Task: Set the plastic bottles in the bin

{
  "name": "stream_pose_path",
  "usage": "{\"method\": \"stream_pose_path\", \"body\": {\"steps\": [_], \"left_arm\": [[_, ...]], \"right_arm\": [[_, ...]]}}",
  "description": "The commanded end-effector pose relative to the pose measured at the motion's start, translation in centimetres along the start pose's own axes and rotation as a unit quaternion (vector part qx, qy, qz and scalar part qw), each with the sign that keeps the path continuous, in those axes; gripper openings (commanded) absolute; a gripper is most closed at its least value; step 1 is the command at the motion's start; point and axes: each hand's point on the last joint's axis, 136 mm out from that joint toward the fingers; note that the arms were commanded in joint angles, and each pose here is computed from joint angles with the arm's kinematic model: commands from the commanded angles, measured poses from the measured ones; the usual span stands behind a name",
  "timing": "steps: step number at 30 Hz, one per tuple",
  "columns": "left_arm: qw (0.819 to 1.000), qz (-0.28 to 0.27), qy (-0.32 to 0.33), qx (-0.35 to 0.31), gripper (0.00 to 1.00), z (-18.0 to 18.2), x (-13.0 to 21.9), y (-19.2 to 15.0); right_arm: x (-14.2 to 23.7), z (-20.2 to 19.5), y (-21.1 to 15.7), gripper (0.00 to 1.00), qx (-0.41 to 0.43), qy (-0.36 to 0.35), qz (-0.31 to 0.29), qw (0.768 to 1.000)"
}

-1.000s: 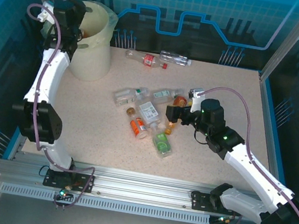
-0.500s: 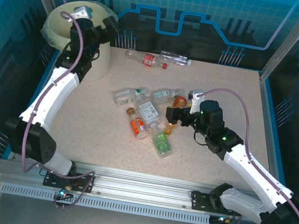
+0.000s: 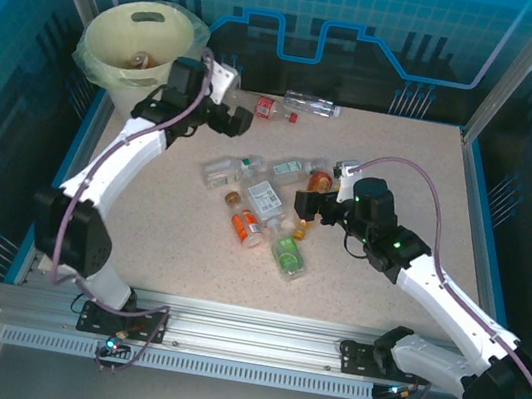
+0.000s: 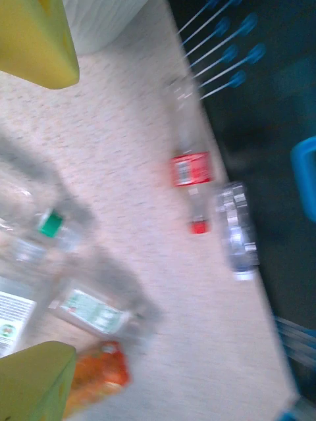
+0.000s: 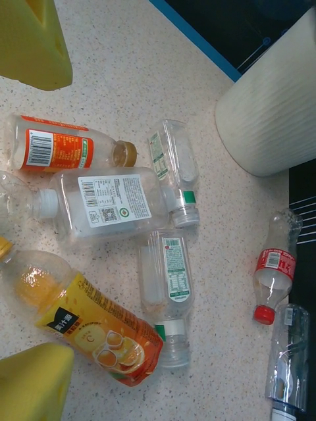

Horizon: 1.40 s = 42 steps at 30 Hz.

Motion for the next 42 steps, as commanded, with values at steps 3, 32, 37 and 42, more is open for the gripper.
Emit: {"method": "stream_pose_path", "body": {"steps": [3, 32, 37, 42], "left_arm": [[0.98, 0.167, 0.026, -0.105, 0.99, 0.1, -4.3, -7.7], [0.933, 0.343, 0.096, -0.054, 0.94, 9.3, -11.1, -15.3], [0.924, 0.37, 0.084, -0.05, 0.94, 9.2, -11.5, -17.0], [0.917, 0.391, 0.073, -0.046, 0.92, 9.1, -12.2, -18.5]], "right_arm": [[-0.3, 0.1, 1.2, 1.0, -0.003, -0.001, -0.01, 1.0], [0.4, -0.1, 0.5, 1.0, -0.004, -0.005, -0.005, 1.0], [0.4, -0.1, 0.7, 1.0, -0.005, -0.005, -0.007, 1.0], [0.3, -0.1, 0.5, 1.0, -0.006, -0.003, -0.003, 1.0]]}}
Point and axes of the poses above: each hand's point on the last joint's axis, 136 mm out from that joint toward the fingers, its own x axis back along the fingers, its own z axis along the line the jaws close on, y = z × x, and after that the axes turned 15 degrees about x, right-handed
